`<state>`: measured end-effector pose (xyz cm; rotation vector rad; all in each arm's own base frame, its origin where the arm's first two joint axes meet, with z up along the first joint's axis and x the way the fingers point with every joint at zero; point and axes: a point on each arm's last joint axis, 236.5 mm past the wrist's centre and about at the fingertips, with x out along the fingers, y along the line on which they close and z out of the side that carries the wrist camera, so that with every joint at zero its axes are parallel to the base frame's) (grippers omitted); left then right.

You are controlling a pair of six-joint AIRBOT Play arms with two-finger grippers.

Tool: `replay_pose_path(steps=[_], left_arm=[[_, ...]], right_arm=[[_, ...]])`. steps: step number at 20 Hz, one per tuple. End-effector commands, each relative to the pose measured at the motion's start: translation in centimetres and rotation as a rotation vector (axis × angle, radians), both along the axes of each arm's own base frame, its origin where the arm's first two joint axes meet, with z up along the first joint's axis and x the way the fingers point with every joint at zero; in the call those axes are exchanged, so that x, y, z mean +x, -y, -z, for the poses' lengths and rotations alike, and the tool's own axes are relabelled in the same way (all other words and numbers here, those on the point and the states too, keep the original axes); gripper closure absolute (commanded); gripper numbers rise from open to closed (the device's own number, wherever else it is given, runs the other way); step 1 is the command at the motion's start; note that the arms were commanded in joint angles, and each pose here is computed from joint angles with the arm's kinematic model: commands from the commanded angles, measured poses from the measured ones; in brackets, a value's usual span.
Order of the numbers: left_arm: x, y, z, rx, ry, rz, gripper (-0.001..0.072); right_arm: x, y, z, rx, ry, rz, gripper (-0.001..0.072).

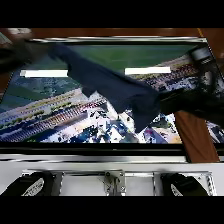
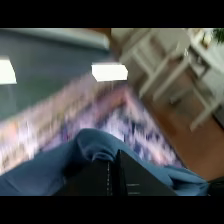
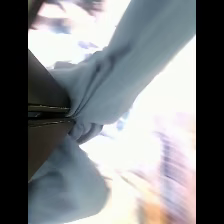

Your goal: Fold the shirts.

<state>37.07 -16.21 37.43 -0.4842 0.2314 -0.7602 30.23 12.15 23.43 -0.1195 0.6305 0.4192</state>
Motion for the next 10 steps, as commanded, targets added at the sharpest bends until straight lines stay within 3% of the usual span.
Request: replay_pose_path(steps=[1, 7, 10], left_arm=[[-7.5, -3.6, -11.4, -0.024, 0.268, -0.130, 0.0664], [-15.0, -4.2, -15.0, 0.007, 0.402, -0.221, 0.0663], [-14.4, -3.8, -9.8, 0.161, 0.237, -0.200, 0.0663]], right_arm=[[-1.7, 2.8, -10.6, 0.020, 0.242, 0.065, 0.0653], [-6.1, -1.4, -16.2, 0.220, 0.280, -0.094, 0.0653], [-7.6, -1.9, -13.3, 0.190, 0.141, -0.130, 0.0653]])
